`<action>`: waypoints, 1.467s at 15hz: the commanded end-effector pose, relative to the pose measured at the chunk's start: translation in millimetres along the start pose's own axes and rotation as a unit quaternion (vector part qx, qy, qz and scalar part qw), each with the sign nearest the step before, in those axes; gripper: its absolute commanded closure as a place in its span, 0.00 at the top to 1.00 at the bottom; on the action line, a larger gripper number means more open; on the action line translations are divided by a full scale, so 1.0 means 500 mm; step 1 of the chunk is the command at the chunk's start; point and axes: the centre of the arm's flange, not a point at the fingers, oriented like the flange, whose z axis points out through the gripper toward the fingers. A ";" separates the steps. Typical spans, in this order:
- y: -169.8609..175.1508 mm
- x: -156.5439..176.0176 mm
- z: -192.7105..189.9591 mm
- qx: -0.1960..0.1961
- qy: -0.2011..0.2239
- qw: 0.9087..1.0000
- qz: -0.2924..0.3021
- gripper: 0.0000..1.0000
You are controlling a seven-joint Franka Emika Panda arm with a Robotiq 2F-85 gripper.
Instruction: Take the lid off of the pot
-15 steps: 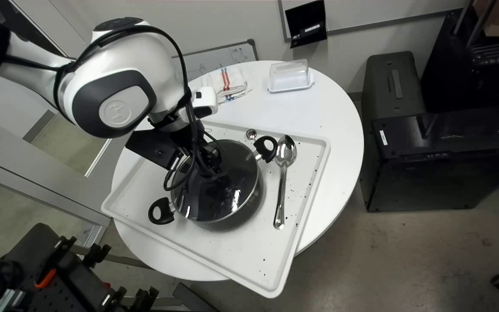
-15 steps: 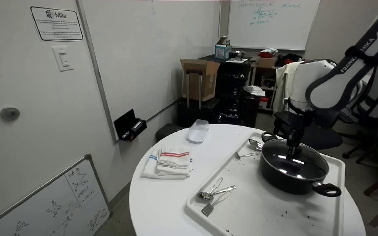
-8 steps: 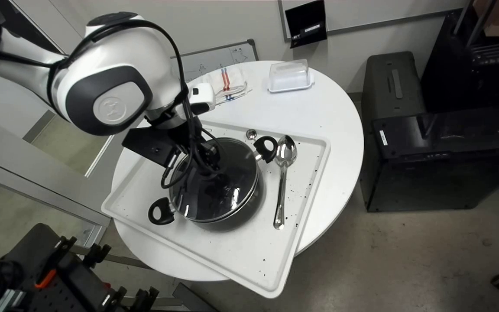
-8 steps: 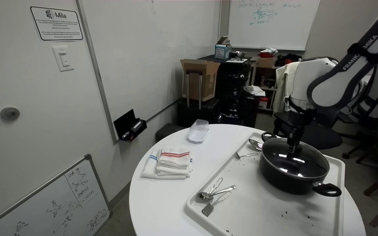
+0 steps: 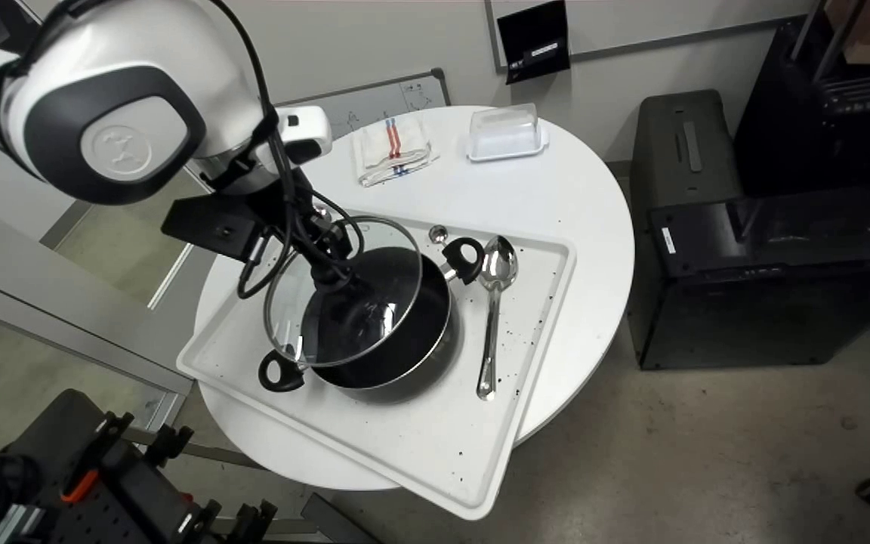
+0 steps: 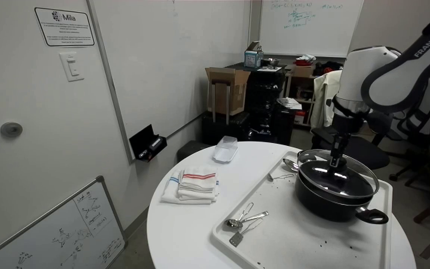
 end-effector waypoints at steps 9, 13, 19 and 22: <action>-0.288 -0.027 -0.038 -0.032 -0.018 0.984 -0.173 0.25; -0.388 -0.037 -0.017 -0.049 -0.013 0.972 -0.231 0.25; -0.481 -0.051 0.040 -0.048 -0.012 0.958 -0.283 0.25; -0.494 -0.045 0.082 -0.037 -0.010 0.956 -0.291 0.25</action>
